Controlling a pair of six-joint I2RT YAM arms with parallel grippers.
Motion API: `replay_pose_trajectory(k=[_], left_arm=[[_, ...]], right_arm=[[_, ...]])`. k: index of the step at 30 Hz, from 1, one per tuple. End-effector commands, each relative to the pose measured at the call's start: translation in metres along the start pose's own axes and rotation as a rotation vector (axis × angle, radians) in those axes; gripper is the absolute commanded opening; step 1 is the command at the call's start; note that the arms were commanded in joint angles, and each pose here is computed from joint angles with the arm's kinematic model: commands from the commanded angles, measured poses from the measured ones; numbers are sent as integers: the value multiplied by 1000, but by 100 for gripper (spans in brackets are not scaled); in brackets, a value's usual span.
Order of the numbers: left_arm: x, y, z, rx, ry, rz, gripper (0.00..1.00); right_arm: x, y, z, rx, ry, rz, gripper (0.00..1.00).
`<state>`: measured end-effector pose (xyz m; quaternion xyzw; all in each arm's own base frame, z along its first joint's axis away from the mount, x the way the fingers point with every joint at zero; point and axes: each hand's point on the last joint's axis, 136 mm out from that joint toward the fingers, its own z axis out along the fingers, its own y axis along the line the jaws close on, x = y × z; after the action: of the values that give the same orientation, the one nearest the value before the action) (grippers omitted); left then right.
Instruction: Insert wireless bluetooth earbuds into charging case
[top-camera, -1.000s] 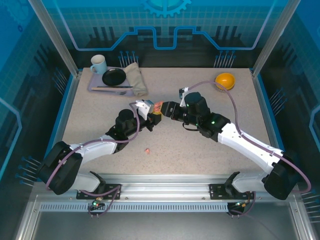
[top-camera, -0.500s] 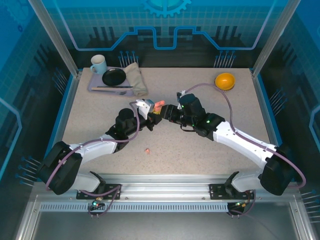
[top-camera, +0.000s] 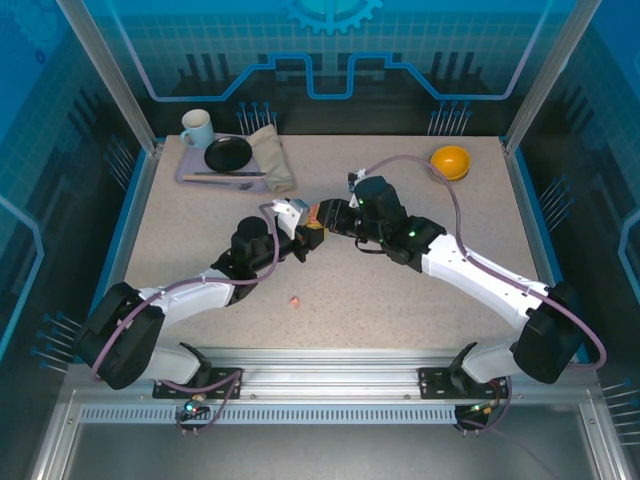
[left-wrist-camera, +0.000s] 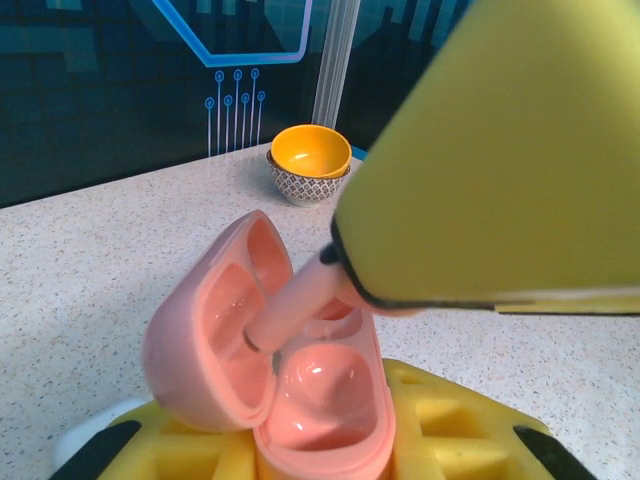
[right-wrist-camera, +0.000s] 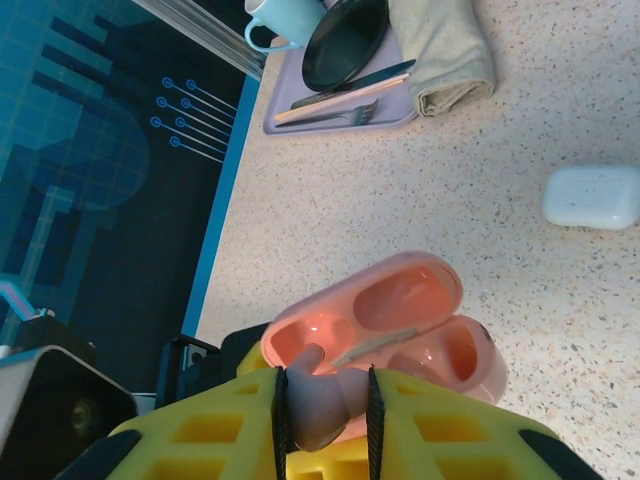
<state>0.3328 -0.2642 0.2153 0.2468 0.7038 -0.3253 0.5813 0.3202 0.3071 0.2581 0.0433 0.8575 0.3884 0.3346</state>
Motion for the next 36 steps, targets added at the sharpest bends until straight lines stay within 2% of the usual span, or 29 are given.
replay_pose_trajectory(k=[1, 12, 36], left_arm=[[-14, -12, 1, 47, -34, 41, 0], [-14, -12, 1, 43, -31, 60, 0], [-15, -19, 1, 83, -9, 102, 0]], right_arm=[[-2, 11, 1, -23, 11, -25, 26], [1, 6, -9, 18, 49, -99, 24], [18, -10, -10, 75, 240, -147, 20]])
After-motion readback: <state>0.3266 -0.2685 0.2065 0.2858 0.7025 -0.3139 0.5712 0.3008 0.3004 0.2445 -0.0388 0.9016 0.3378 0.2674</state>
